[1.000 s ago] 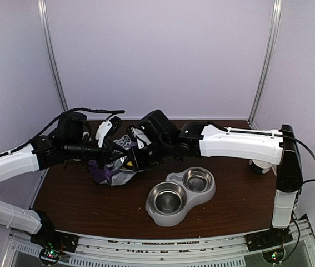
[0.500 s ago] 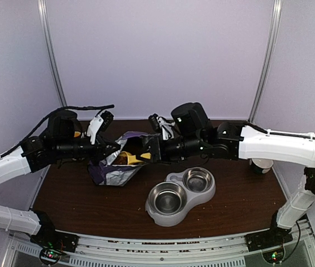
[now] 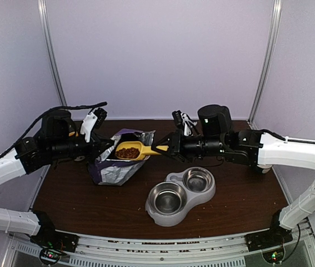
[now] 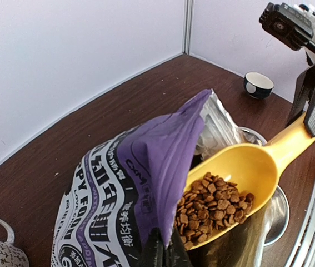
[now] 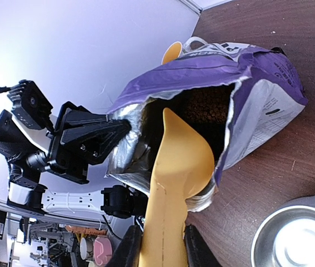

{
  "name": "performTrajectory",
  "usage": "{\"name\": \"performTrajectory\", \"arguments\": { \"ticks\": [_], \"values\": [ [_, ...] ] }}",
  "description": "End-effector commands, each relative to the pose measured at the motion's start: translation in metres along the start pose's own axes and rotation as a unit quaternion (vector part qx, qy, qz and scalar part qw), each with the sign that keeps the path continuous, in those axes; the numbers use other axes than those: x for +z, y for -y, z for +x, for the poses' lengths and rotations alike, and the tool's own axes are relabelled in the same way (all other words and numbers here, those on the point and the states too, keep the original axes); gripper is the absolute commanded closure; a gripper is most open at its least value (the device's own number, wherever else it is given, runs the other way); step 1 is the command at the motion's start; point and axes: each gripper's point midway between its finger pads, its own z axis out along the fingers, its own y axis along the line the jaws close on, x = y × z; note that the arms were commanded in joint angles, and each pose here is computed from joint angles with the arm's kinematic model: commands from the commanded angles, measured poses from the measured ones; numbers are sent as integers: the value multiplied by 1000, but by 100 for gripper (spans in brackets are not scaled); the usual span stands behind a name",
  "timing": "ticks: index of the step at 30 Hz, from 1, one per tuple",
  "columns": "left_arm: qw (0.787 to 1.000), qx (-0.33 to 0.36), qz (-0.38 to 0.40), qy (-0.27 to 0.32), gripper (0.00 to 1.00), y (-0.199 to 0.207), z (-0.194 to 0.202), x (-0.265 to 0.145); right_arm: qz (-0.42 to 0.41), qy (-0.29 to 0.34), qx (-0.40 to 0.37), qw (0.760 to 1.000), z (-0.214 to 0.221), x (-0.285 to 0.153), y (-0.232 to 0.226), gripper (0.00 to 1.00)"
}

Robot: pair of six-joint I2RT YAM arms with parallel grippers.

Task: Serve the pet food
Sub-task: Collect the pet food from the pet food bag, then place the pet food in the pet food bowl.

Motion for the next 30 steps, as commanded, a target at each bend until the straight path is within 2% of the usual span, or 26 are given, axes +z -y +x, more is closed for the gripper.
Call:
{"name": "performTrajectory", "arguments": {
  "ticks": [1, 7, 11, 30],
  "values": [
    [999, 5, -30, 44, 100, -11, -23, -11, -37, 42, 32, 998, -19, -13, -9, 100],
    [997, 2, -60, 44, 100, -20, -22, -15, -59, 56, 80, 993, -22, -27, 3, 100],
    [998, -3, -54, 40, 100, -19, -21, -12, -72, 67, 93, 991, -27, -42, 4, 100],
    [998, -13, -52, 33, 100, -18, -19, -12, -162, 9, 121, 979, -11, -55, -13, 100]
  ]
}}
